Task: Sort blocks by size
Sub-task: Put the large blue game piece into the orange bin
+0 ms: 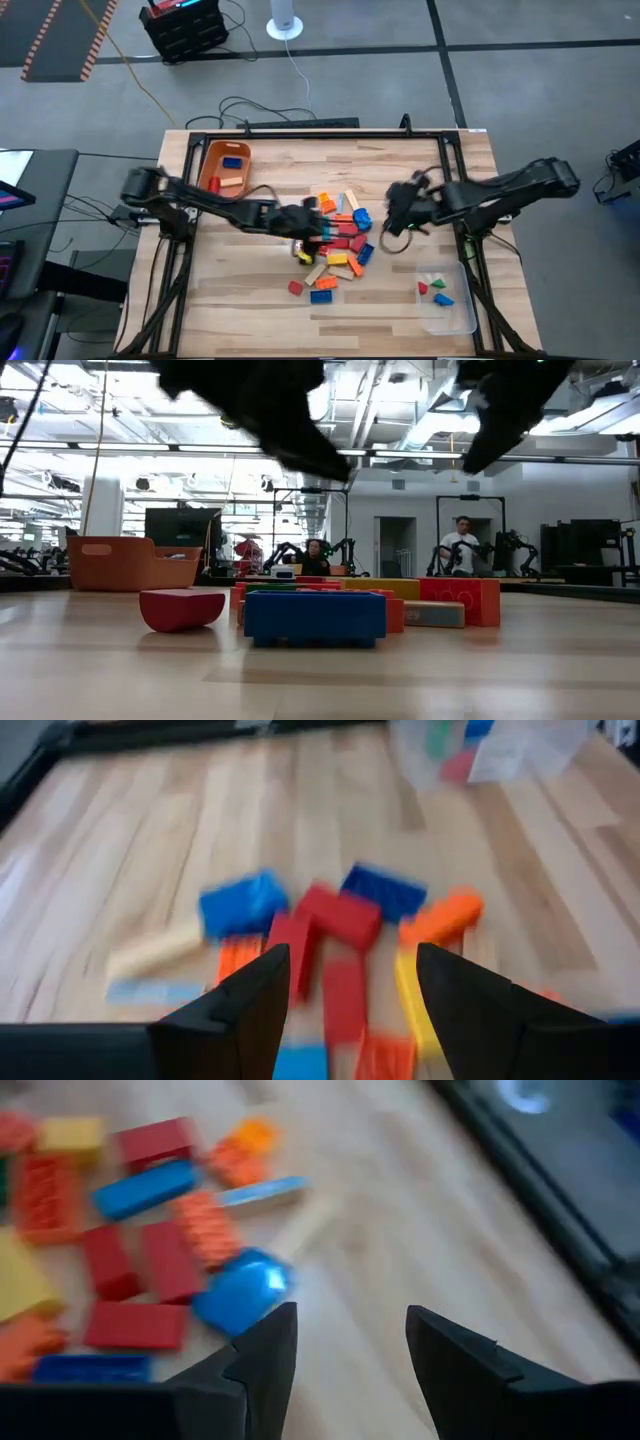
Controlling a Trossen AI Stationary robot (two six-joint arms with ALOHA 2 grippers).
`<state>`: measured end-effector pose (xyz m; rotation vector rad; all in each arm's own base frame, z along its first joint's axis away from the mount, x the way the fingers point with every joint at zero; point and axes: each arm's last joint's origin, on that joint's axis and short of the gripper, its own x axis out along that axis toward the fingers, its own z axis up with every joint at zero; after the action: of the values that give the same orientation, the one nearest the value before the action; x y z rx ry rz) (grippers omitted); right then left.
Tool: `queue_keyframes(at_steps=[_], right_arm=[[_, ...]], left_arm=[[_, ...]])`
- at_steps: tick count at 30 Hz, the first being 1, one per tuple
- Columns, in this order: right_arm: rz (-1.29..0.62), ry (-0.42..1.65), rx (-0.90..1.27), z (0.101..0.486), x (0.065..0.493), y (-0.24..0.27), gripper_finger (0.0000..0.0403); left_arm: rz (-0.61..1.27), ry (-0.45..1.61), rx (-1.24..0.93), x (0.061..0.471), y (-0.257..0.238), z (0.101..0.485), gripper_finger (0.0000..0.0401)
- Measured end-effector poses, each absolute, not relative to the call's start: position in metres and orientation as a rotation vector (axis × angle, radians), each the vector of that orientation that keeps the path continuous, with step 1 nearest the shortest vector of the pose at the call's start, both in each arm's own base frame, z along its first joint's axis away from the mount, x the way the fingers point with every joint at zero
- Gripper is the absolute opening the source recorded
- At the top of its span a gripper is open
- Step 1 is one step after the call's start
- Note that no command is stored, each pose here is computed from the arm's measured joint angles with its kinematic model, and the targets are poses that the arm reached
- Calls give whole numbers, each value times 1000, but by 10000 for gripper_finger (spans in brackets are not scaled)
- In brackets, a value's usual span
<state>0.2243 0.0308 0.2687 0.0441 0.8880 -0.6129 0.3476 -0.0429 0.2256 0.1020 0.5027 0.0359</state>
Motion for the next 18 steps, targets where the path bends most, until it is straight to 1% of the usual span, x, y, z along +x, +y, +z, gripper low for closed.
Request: queue_keyframes(at_steps=[4, 7, 13, 18], right_arm=[[-459, 942, 88, 244, 260, 31, 237], [-388, 1004, 98, 228, 275, 25, 249], [-375, 1113, 109, 199, 291, 8, 256], [-423, 1156, 146, 182, 298, -4, 256]], left_arm=[[120, 459, 44, 309, -42, 225, 212], [154, 460, 21, 286, -44, 220, 212], [197, 434, 5, 257, -49, 215, 212], [248, 391, 17, 244, -56, 204, 212]])
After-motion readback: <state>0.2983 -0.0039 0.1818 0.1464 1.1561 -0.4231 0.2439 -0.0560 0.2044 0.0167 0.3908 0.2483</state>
